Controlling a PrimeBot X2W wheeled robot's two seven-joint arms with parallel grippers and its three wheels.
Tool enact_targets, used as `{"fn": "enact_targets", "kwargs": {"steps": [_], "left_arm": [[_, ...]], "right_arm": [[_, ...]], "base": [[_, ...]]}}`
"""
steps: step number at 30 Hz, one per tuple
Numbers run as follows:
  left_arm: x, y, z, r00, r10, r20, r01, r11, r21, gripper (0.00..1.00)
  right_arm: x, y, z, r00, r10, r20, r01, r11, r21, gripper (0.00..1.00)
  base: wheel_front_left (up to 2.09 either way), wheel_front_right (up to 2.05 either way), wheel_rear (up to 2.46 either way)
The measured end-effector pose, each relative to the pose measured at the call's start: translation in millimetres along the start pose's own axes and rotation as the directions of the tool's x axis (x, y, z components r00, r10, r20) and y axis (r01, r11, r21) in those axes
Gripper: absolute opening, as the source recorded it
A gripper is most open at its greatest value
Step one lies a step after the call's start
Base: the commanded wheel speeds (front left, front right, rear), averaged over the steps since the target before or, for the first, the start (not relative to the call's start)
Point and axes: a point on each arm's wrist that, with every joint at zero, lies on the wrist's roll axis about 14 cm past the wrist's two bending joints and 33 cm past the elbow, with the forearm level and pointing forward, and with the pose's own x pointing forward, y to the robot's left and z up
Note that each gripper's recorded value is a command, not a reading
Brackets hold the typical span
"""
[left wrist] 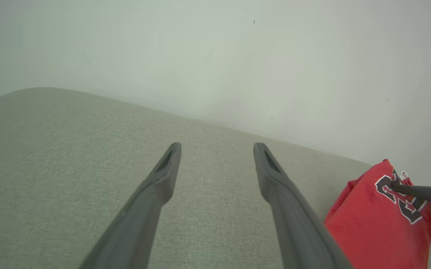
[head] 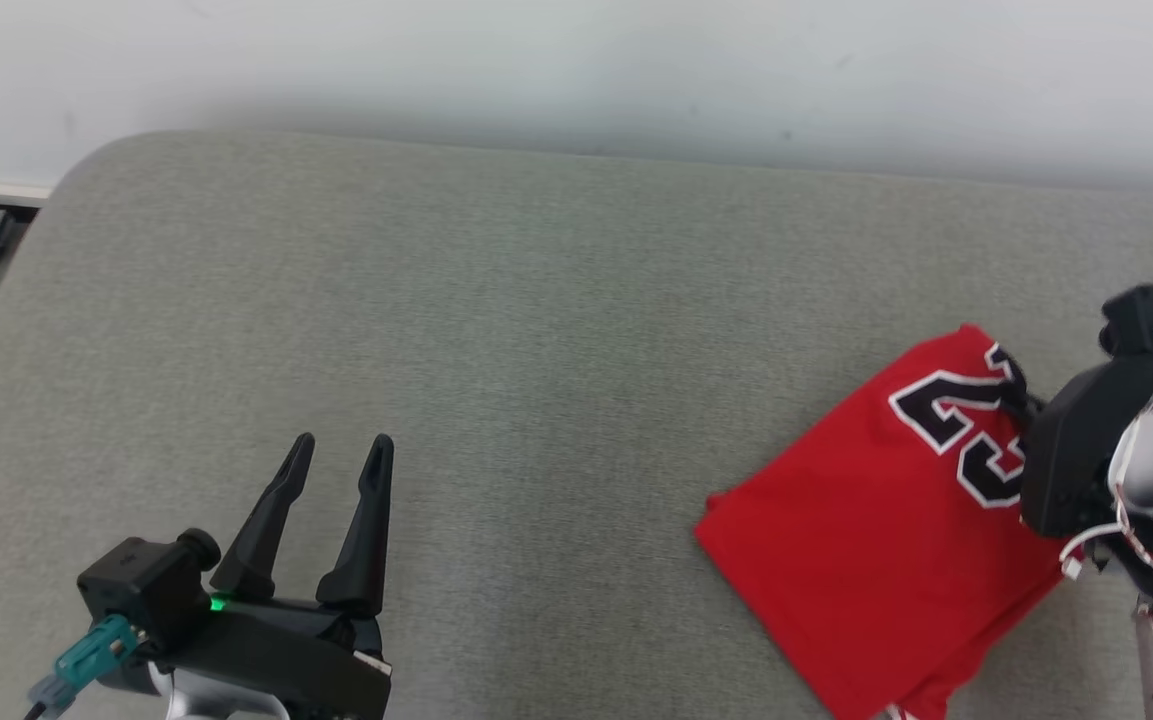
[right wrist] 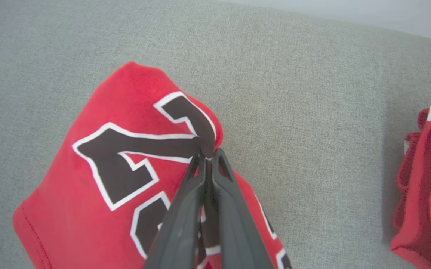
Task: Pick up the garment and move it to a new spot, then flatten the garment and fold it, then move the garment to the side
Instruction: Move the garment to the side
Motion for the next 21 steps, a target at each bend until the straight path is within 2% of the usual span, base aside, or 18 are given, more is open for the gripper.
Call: {"fn": "enact_targets", "kwargs": {"steps": [10,21], "left_arm": [[24.6,-29.8,-12.2,0.993,-0.112,-0.028,0.112,0.994,-0.004,1.00],[45.7,-58.8,-23.9,0.975,-0.216,-0.050,0.216,0.976,-0.009,1.00]], "right_arm": [[-9.6,-56.3,29.3,0.985,-0.145,0.089,0.147,0.989,-0.016,0.00],[-18.7,-99.8,54.3,0.950,-0.238,0.201,0.239,0.971,0.018,0.00]], "base": [[0.00,0.00,0.00],[0.00,0.00,0.00]]}}
